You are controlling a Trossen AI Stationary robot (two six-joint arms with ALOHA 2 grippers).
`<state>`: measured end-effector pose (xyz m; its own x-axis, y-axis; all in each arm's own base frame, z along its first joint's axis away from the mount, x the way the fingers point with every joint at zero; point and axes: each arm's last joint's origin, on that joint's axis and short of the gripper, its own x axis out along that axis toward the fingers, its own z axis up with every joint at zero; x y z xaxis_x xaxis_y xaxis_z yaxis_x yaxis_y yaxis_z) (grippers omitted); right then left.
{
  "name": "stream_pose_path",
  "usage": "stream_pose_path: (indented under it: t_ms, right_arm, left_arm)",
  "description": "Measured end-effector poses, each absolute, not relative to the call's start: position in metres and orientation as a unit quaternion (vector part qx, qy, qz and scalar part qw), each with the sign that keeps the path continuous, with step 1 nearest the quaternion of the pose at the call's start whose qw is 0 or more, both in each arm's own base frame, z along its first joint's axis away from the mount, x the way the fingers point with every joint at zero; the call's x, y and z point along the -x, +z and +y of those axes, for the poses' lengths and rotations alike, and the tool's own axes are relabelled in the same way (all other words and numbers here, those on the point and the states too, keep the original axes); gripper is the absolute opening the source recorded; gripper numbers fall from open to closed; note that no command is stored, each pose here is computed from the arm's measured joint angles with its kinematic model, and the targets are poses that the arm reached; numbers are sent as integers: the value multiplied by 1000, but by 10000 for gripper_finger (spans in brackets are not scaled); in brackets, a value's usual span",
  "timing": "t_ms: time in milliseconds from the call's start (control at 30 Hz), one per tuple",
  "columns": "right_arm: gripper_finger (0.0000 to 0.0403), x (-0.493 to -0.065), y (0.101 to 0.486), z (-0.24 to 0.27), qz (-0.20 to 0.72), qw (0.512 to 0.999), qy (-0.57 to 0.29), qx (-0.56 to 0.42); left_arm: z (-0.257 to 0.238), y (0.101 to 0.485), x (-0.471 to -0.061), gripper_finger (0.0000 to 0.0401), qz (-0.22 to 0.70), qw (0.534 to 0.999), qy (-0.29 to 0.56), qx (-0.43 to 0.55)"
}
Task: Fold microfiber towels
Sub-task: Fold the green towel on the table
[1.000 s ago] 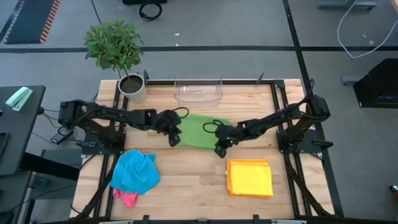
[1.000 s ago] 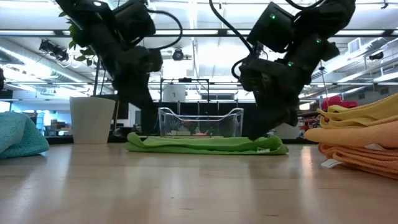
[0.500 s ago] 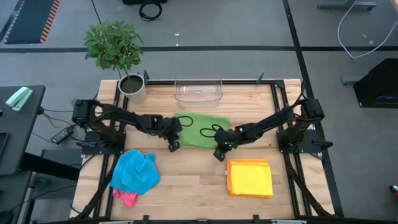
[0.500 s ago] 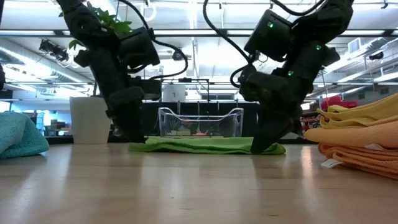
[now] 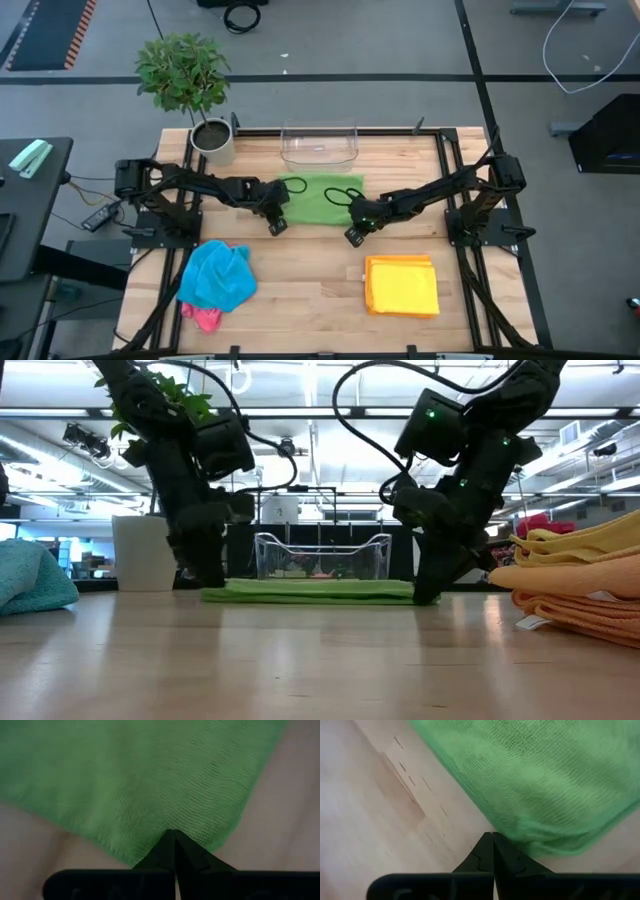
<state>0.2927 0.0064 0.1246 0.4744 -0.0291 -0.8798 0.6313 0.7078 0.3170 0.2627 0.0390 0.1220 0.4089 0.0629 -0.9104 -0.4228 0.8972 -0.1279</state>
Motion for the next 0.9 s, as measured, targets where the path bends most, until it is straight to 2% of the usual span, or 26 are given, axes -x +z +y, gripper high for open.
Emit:
stream_pose_path:
  t_ms: [133, 267, 467, 533, 667, 800, 900]
  right_arm:
    - [0, -293, 125, 16, 475, 797, -187, -322]
    - [0, -295, 132, 37, 496, 790, -120, -339]
    - [0, -305, 157, 57, 475, 809, -70, -340]
    - [1, -309, 166, 60, 458, 816, -68, -345]
    - [1, -318, 175, 61, 410, 831, -125, -355]
    - [1, -325, 167, 56, 378, 826, -175, -379]
    - [1, -341, 153, 47, 347, 827, -179, -405]
  left_arm:
    - [7, 122, -265, 15, 539, 818, 64, 191]
    - [-27, 122, -263, 7, 555, 813, 10, 174]
    - [-57, 132, -255, 18, 550, 806, 11, 221]
    - [-64, 145, -257, 25, 533, 810, 10, 243]
    - [-74, 190, -269, 19, 457, 859, -24, 227]
    - [-65, 229, -266, 6, 417, 897, 39, 139]
    - [-50, 228, -258, 11, 431, 894, 94, 79]
